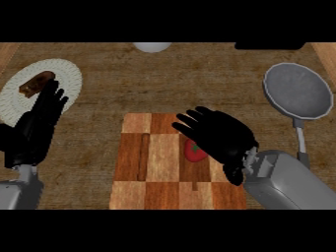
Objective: Pick the tomato from the cutting board and place it in the pan
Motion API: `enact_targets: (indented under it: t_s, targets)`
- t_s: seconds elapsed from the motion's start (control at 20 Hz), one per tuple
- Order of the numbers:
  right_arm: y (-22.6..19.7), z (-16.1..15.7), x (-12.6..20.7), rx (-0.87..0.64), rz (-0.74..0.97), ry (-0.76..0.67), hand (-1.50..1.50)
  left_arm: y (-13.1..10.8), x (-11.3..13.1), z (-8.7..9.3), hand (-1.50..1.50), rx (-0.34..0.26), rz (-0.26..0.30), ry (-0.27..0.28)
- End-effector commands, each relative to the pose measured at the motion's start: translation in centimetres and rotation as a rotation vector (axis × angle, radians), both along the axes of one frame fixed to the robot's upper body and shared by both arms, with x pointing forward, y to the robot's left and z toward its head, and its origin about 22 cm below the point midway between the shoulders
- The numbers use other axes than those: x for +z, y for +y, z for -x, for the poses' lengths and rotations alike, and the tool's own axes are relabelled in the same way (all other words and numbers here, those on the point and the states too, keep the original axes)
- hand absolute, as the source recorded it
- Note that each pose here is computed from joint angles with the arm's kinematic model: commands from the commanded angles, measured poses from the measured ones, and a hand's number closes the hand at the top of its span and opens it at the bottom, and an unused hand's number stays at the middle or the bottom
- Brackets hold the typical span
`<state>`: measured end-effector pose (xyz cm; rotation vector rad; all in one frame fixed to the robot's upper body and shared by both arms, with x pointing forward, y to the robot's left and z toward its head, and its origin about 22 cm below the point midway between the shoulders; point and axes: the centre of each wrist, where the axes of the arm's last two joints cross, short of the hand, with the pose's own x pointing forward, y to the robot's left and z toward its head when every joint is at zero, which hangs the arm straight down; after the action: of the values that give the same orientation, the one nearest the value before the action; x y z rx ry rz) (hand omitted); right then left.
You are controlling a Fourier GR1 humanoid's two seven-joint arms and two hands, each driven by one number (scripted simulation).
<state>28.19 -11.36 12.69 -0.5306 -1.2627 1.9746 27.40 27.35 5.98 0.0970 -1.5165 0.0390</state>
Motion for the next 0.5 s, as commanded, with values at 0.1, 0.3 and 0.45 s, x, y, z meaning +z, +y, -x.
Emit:
enact_targets:
  t_s: [0.1,0.3,0.45]
  targets:
    - [3.8,0.6,-3.4,-0.015,0.057,-0.011,-1.5,-0.7,-0.1,0.0,0.0,-0.006,-0.012,-0.012]
    - [2.0,0.7,-3.7,-0.061,0.078,-0.007,-1.5,0.2,0.4,1.7,0.0,0.004,0.014,0.006]
    - [3.4,-1.4,-2.4,-0.085,0.112,-0.005,-1.5,0.3,1.1,-0.1,0.0,0.004,-0.006,0.006]
